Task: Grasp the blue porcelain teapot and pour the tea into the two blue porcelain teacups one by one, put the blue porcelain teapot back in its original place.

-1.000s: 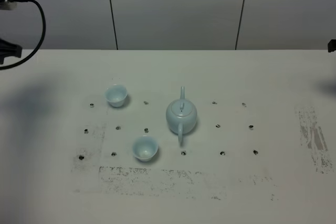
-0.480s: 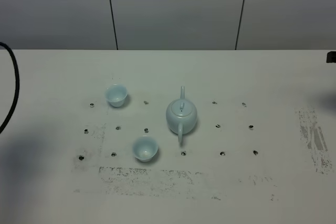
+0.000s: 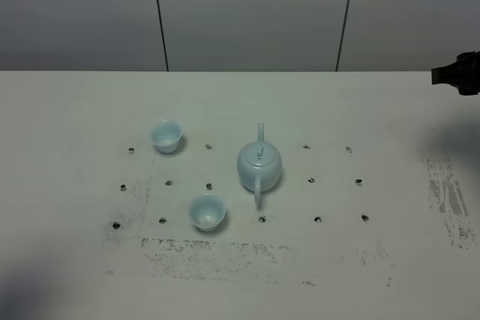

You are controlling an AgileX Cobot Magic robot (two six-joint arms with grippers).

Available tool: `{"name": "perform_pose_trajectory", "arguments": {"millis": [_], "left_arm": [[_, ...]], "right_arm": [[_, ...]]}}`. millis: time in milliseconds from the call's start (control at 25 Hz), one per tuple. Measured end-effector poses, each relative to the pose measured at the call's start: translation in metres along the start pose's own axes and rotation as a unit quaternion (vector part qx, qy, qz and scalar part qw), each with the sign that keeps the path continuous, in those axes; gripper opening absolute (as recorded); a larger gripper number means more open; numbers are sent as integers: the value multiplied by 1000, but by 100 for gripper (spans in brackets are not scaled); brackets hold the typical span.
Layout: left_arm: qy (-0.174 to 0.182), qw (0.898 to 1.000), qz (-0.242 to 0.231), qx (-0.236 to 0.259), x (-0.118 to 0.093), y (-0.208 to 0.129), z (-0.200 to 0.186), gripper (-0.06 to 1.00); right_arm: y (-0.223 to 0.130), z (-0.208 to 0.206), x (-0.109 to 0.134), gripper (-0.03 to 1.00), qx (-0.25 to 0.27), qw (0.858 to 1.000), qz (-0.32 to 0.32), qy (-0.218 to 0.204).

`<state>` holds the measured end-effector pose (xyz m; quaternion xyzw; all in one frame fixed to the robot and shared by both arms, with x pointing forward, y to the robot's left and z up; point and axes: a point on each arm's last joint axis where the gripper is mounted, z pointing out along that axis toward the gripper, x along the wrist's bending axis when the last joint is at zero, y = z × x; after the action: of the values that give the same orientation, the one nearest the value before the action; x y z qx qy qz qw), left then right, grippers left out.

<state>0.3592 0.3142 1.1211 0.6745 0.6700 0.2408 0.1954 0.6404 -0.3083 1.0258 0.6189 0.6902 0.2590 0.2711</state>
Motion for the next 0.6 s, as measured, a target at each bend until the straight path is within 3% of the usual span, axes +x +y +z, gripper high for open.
{"name": "perform_pose_trajectory", "arguments": {"millis": [200,360,600], "left_arm": [[-25,999,-3,30,-11,-62,4,34],[-26,999,-1,22,-17,-110,14,34],[-21,994,-5,-103,-22,-143,5,34]], "right_arm": [[0,0,0,43,0,1000,-2,0],[0,0,0,43,0,1000,-3,0],[0,0,0,43,0,1000,-9,0]]}}
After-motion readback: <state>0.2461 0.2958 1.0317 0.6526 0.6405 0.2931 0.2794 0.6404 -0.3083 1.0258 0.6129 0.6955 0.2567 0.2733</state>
